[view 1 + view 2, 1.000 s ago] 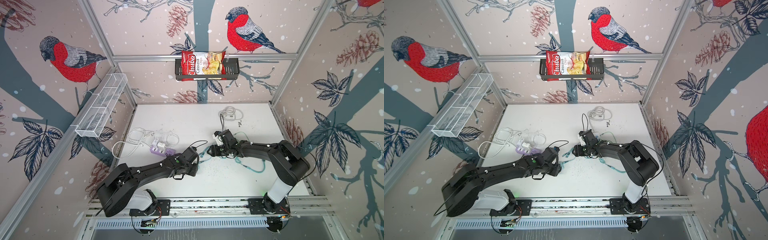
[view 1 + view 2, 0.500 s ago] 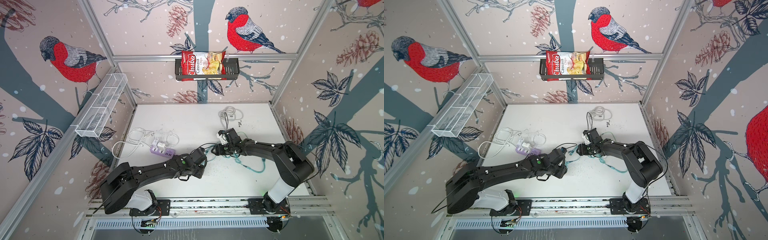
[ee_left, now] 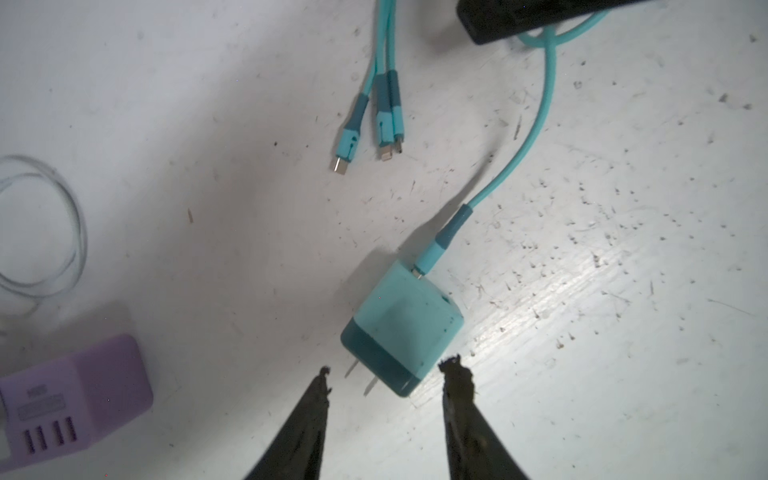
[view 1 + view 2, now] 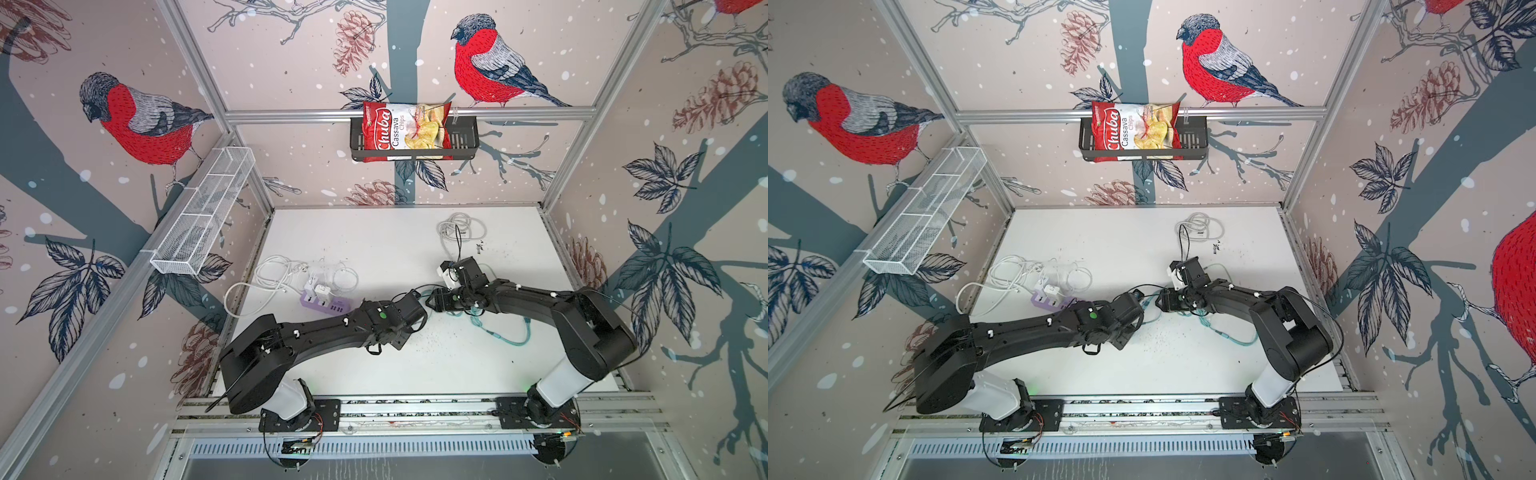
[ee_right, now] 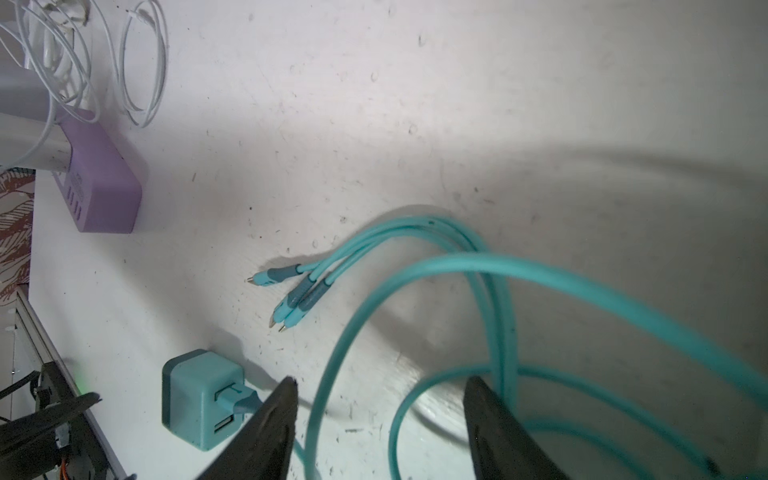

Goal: Insert the plug
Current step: 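Close the left gripper on the teal charger body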

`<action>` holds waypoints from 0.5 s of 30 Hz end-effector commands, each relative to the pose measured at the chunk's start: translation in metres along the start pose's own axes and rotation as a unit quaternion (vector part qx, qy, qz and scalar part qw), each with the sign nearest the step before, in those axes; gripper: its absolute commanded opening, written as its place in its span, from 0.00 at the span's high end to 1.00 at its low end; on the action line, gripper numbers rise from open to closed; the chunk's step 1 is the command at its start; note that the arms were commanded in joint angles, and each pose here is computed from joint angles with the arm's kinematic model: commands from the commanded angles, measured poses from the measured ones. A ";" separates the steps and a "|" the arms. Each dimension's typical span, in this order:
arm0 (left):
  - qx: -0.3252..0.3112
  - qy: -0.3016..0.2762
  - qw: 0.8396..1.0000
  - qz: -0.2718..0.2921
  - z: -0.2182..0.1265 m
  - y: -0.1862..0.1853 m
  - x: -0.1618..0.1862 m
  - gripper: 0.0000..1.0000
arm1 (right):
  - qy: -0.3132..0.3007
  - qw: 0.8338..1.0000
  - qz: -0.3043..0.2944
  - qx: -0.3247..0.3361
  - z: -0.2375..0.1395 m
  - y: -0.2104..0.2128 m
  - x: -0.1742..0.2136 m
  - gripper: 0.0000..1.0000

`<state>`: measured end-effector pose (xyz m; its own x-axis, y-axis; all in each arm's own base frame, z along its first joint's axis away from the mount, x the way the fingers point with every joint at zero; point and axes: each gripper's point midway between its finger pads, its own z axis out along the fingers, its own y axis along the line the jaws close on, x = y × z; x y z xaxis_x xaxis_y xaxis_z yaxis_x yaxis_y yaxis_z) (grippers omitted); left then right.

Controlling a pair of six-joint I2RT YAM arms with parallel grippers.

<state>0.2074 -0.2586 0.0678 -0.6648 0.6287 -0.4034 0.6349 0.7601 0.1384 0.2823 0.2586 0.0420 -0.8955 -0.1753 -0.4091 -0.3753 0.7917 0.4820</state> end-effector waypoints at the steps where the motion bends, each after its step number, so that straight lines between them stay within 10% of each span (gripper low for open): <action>1: 0.031 0.032 0.996 0.074 0.003 -0.013 0.008 0.52 | -0.002 1.000 -0.013 -0.011 -0.004 0.002 0.000 0.35; 2: 0.030 0.041 0.995 0.081 0.005 -0.013 0.010 0.49 | -0.004 1.000 -0.013 -0.013 -0.005 0.002 -0.001 0.35; 3: 0.035 0.053 0.994 0.093 0.008 -0.015 0.014 0.11 | -0.003 1.000 -0.014 -0.015 -0.006 0.003 0.000 0.35; 4: 0.038 0.064 0.992 0.103 0.011 -0.017 0.017 0.02 | -0.005 1.000 -0.015 -0.018 -0.006 0.004 0.000 0.35; 15: 0.038 0.076 0.985 0.147 0.017 -0.019 0.011 0.03 | -0.018 0.999 -0.018 -0.025 -0.015 0.005 -0.006 0.35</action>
<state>0.1962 -0.2739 0.0516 -0.5192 0.8134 -0.2623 0.8127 0.5649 0.1430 0.2816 0.2516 0.0527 -0.8852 -0.1688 -0.4334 -0.3927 0.7706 0.5020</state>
